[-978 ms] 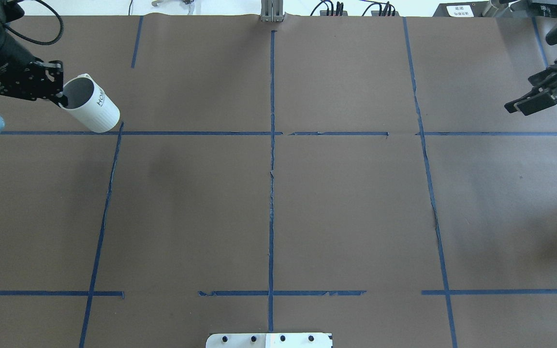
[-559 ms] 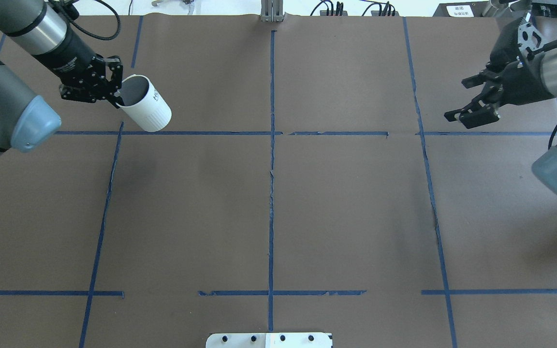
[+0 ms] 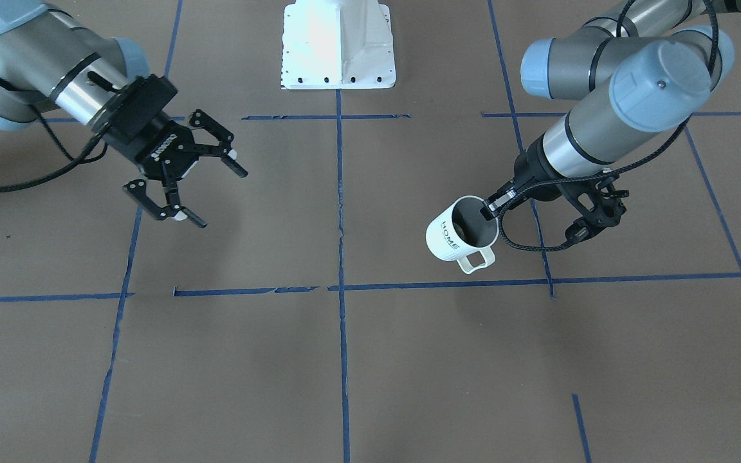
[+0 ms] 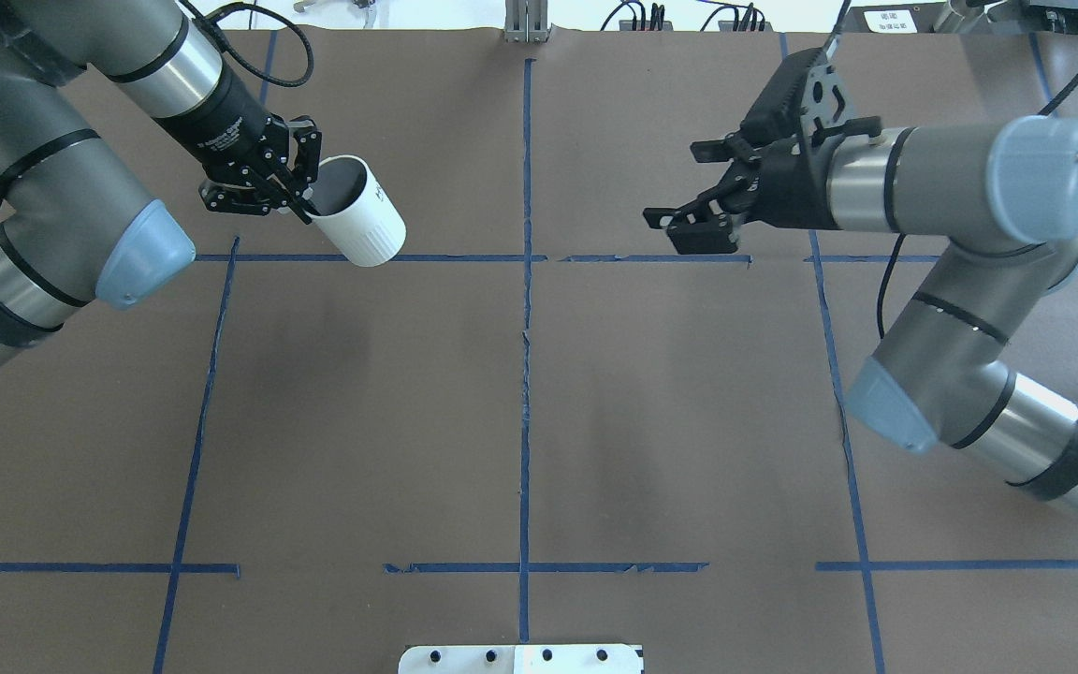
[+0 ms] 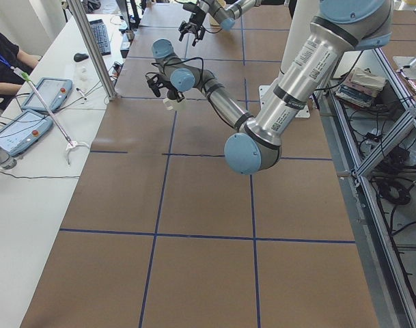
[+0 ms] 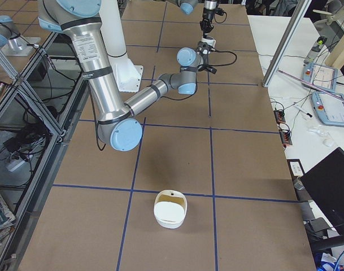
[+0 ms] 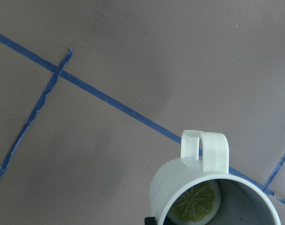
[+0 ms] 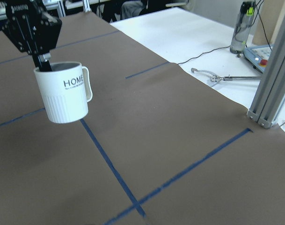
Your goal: Left arm hands cup to right arm to dump lemon
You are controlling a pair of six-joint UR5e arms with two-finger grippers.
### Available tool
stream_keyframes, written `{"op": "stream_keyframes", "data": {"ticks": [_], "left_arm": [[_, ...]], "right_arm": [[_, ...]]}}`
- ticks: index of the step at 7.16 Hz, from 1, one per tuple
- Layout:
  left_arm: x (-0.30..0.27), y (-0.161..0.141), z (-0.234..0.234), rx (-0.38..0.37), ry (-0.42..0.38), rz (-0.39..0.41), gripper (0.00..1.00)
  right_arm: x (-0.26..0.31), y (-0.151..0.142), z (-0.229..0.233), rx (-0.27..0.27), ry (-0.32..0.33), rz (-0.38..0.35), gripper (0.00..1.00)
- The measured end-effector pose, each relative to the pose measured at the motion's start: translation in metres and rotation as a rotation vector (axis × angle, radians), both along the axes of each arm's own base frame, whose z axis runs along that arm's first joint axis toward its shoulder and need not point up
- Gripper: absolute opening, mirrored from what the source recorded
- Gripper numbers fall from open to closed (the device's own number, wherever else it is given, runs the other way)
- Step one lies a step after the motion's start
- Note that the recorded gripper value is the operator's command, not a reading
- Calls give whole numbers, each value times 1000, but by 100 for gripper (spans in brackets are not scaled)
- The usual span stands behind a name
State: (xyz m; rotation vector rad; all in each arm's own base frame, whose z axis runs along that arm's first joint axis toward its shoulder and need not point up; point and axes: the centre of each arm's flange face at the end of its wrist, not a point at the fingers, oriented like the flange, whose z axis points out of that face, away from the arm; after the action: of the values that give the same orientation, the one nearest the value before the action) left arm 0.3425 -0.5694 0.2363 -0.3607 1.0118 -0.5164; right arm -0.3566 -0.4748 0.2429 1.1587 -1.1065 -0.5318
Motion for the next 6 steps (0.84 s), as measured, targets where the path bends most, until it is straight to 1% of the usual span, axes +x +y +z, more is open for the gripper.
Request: {"op": "stream_keyframes", "data": {"ticks": [2,4,6], "left_arm": [[19,9,-25,-56,18,-16,0],[38,20,-58,-115,43,-34,0],[53,30,-90,-160,68,-46,0]], "right_arm": [[-43,26,-21,8,-45,86,100],[-73,49,-32,13,-66,135,100],[-93,66,-38,15,-73,161,100]]}}
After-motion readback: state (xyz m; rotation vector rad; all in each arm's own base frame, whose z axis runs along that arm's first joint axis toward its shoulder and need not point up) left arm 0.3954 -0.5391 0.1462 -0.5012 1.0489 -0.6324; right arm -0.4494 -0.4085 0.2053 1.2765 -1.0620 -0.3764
